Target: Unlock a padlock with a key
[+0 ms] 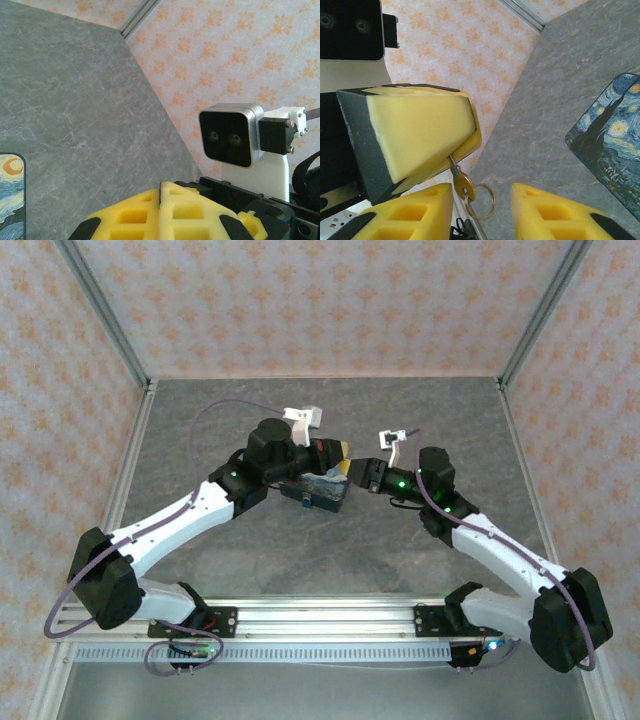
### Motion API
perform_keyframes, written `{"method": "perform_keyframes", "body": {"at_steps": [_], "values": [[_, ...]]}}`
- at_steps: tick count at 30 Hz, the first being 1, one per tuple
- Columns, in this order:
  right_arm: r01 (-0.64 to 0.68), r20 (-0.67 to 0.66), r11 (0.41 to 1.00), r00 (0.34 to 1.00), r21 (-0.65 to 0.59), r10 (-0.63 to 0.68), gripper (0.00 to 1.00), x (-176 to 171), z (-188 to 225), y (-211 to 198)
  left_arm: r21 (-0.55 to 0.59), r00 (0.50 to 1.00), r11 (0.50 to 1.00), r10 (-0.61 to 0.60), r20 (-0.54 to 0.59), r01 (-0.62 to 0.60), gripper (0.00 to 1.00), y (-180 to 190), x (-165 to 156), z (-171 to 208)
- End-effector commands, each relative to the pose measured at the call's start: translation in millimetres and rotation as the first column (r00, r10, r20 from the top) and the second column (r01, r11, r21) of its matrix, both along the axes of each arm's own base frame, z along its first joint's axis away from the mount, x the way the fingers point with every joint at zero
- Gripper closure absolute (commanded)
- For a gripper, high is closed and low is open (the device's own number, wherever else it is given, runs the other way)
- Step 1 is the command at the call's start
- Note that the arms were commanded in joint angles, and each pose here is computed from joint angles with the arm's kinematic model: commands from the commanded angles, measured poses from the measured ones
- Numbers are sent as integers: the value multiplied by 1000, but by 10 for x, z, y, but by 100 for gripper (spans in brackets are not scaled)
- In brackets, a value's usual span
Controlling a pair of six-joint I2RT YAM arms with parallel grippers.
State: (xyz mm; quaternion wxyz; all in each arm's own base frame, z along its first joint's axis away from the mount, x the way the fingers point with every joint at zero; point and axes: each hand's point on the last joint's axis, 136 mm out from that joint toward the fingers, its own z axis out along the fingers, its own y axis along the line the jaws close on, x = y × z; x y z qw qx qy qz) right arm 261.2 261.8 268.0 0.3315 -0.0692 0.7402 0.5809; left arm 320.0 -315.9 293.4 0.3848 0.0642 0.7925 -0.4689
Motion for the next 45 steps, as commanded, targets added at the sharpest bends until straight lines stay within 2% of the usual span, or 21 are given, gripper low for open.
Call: {"method": "perform_keyframes", "body": {"at_steps": [1,10,22,25,29,31,34,40,45], "values": [[-5,73,999,997,38,2,69,8,247,24,-17,999,1000,10,51,-9,100,21,-13,209],[46,90,999,995,21,-48,90,16,285,-57,-6,998,1000,28,55,-28,100,64,-9,191],[80,89,997,993,11,-80,99,29,273,-113,27,997,998,48,56,-50,100,130,-13,146],[95,86,995,992,-26,-92,100,34,217,-140,42,996,997,58,60,-61,86,160,-15,139],[125,67,984,991,-131,-117,100,67,10,-199,91,992,991,96,81,-103,53,295,-17,177],[139,49,971,990,-192,-132,100,102,-128,-230,127,988,982,128,81,-138,42,415,-17,150],[137,14,954,990,-265,-139,100,164,-345,-231,178,982,966,180,62,-188,33,612,-39,53],[92,-63,958,992,-272,-113,100,359,-598,-36,351,961,896,275,40,-271,21,1039,-182,-365],[42,-117,960,990,-277,-77,100,551,-768,199,470,941,829,339,11,-304,18,1312,-298,-824]]}}
